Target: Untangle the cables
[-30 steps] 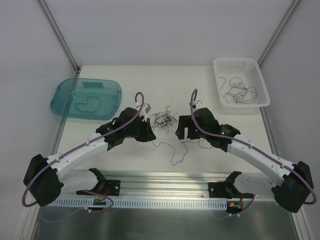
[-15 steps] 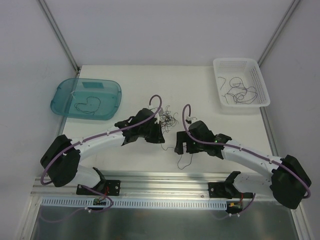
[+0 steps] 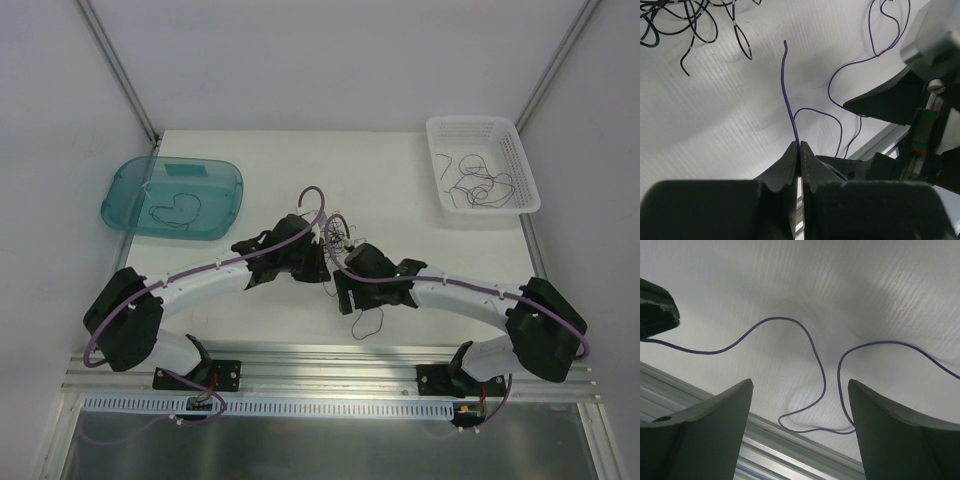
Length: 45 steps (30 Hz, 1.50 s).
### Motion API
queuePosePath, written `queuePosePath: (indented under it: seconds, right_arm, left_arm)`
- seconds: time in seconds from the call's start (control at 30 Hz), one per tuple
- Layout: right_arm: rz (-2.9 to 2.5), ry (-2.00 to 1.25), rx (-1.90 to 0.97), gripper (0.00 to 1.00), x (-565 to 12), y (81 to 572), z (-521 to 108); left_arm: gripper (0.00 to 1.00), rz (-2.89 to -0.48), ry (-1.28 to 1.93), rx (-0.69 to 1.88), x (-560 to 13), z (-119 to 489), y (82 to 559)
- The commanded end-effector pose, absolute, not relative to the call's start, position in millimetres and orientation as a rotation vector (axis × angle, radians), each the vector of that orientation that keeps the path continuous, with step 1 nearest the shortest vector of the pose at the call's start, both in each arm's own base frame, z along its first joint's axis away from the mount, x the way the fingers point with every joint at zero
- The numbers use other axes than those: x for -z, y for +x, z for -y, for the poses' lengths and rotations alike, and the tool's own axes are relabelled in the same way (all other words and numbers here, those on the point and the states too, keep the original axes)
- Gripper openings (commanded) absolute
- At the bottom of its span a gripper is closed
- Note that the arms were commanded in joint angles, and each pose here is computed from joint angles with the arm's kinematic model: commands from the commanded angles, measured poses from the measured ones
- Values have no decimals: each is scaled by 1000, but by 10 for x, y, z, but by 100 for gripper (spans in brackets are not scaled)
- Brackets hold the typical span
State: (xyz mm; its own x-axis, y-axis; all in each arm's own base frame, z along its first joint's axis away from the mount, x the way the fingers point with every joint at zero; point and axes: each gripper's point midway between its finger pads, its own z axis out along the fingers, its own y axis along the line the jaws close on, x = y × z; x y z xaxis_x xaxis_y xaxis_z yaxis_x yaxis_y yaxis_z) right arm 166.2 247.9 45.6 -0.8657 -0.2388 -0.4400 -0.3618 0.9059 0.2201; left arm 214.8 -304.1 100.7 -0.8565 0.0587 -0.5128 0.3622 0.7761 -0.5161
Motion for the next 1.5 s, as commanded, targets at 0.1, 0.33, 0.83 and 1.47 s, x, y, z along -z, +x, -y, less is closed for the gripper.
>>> queuePosePath:
  seconds: [0.1,0.33,0.83,1.47]
  right_arm:
    - [-2682,-446,-280,71,-425,1711,-2453]
    - [-2713,-432,-236,44,-316,1713,-2445]
    - [-2507,-398,-175,1,-1134,1861,-2095]
    - [-1986,-198,-62,1,-3818,2694,-1229]
  left_arm:
    - [0,-2349,255,927,-1490,3138,2267]
    - [0,-2291,189,932,-1665,3044,2275]
    - [45,-2204,202,931,-1914,2890,2266]
    - [99,-1891,310,663,-2750,1985,2434]
